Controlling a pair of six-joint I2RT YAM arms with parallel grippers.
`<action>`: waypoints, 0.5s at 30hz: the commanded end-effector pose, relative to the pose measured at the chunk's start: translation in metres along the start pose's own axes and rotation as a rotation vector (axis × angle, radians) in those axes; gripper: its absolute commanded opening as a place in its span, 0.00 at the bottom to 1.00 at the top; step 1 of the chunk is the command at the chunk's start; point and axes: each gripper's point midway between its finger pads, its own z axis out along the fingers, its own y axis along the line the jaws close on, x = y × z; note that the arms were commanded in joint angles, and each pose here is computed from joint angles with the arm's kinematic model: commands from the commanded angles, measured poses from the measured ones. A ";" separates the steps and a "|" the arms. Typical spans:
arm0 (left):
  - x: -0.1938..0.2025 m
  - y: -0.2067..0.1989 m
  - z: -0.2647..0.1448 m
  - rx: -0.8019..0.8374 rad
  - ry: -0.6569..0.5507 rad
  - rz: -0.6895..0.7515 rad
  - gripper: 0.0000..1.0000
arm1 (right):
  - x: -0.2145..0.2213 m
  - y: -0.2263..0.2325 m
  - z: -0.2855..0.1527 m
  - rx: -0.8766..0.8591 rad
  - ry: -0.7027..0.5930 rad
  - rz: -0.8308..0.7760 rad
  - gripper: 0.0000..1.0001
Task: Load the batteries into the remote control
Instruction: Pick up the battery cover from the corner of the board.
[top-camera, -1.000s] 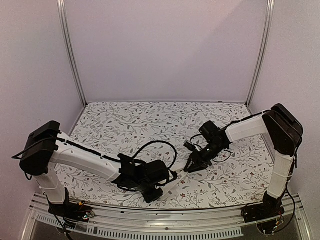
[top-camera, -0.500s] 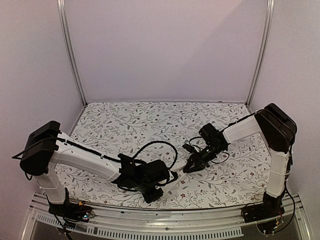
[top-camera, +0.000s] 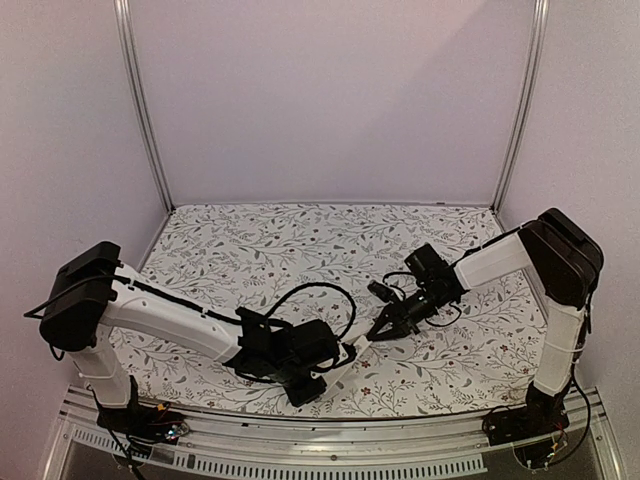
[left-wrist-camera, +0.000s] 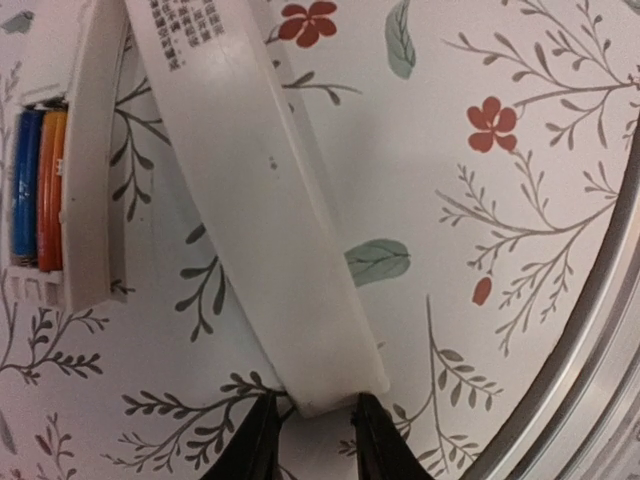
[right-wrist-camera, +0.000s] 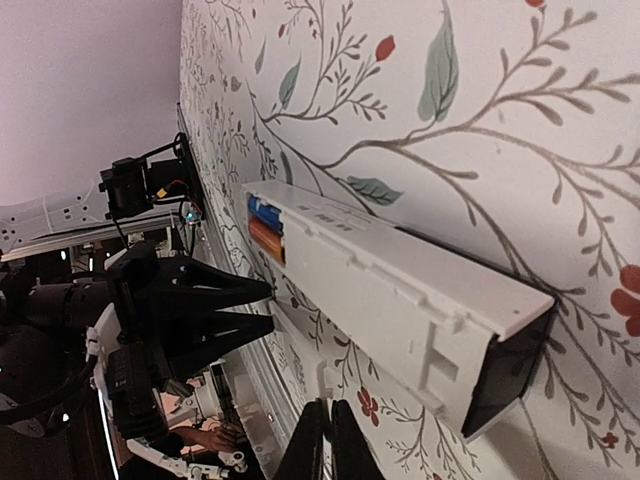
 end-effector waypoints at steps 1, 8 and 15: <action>0.022 0.003 0.021 0.002 0.075 0.000 0.27 | 0.017 0.028 0.004 -0.121 0.056 0.011 0.04; 0.022 0.003 0.021 0.001 0.075 0.009 0.27 | 0.020 0.029 0.006 -0.132 0.064 0.011 0.10; 0.020 0.004 0.018 -0.002 0.060 0.003 0.28 | 0.021 0.030 0.006 -0.133 0.065 0.008 0.00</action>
